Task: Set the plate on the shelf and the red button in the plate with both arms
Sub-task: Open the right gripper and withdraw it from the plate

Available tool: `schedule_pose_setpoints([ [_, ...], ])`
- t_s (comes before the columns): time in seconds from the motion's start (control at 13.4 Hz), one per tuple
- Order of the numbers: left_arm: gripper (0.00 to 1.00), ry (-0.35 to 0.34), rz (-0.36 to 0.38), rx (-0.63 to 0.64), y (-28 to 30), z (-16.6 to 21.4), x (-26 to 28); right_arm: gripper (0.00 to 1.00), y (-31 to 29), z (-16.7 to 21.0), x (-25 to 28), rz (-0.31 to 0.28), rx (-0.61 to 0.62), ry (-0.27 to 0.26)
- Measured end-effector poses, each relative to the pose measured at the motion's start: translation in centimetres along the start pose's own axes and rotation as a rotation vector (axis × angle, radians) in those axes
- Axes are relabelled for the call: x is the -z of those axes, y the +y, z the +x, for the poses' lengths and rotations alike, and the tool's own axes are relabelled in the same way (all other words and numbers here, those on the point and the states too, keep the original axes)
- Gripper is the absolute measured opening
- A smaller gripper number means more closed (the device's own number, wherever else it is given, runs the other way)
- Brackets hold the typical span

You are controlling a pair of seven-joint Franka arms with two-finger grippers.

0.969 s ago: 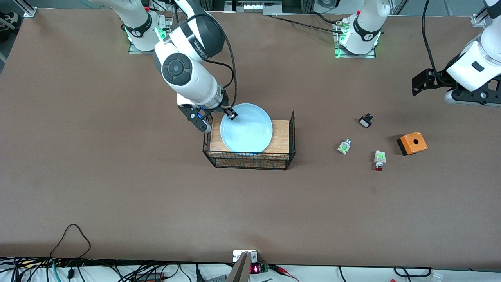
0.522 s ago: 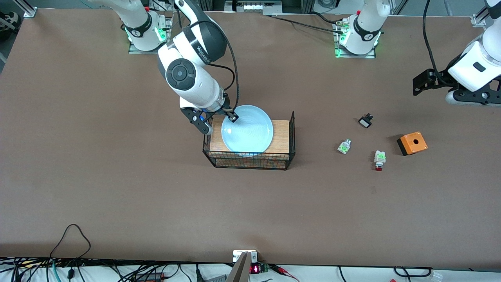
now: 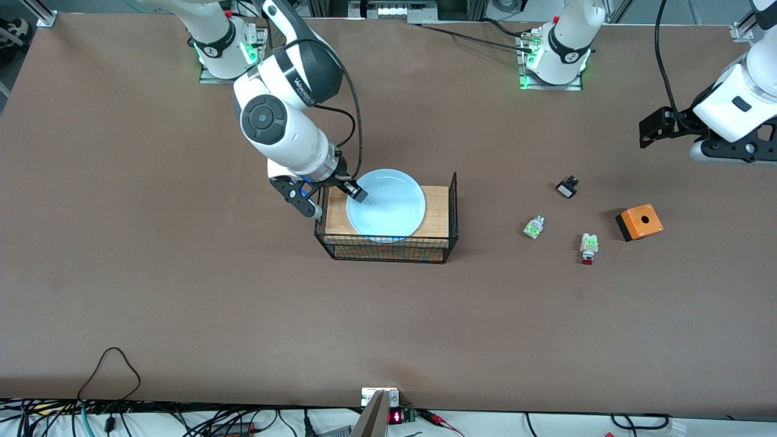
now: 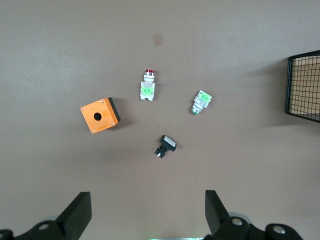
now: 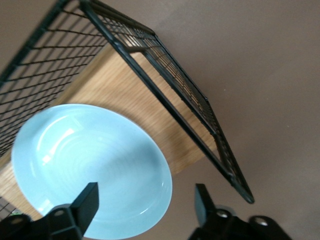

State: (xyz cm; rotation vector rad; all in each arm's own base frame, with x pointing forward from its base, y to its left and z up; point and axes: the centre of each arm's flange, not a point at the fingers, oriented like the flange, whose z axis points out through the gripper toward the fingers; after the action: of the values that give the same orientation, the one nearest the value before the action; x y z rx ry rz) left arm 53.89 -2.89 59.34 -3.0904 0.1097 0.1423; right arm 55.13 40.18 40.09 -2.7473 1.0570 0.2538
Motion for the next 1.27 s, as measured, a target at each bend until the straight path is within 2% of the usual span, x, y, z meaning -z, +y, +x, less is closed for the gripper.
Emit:
schedule_pose_setpoints([
  [0.07, 1.0, 0.0, 0.0, 0.0, 0.0, 0.0, 0.0, 0.99, -0.2, -0.2, 1.0, 0.014, 0.013, 0.012],
  [0.22, 1.0, -0.003, -0.001, 0.0, 0.0, 0.1, -0.1, 1.0, -0.2, -0.6, 3.8, 0.038, 0.063, 0.067],
  [0.37, 1.0, -0.015, -0.01, -0.002, 0.2, 0.4, -0.7, 1.0, 0.2, -1.0, 6.8, 0.046, 0.166, 0.131],
  [0.6, 1.0, -0.032, -0.015, -0.006, 0.4, 0.9, -1.6, 1.0, 2.1, 0.5, 9.5, -0.044, 0.351, 0.183],
  [0.82, 1.0, -0.046, -0.034, -0.001, 0.3, 1.3, -2.3, 1.0, 5.1, 6.2, 12.6, -0.127, 0.504, 0.23],
  [1.04, 1.0, -0.071, -0.041, 0.006, -0.1, 1.8, -3.5, 1.0, 9.1, 12.9, 16.5, -0.148, 0.528, 0.247],
  [1.27, 1.0, -0.113, -0.046, -0.006, -0.5, 3.0, -5.8, 1.0, 14.3, 19.4, 20.1, -0.166, 0.602, 0.24],
])
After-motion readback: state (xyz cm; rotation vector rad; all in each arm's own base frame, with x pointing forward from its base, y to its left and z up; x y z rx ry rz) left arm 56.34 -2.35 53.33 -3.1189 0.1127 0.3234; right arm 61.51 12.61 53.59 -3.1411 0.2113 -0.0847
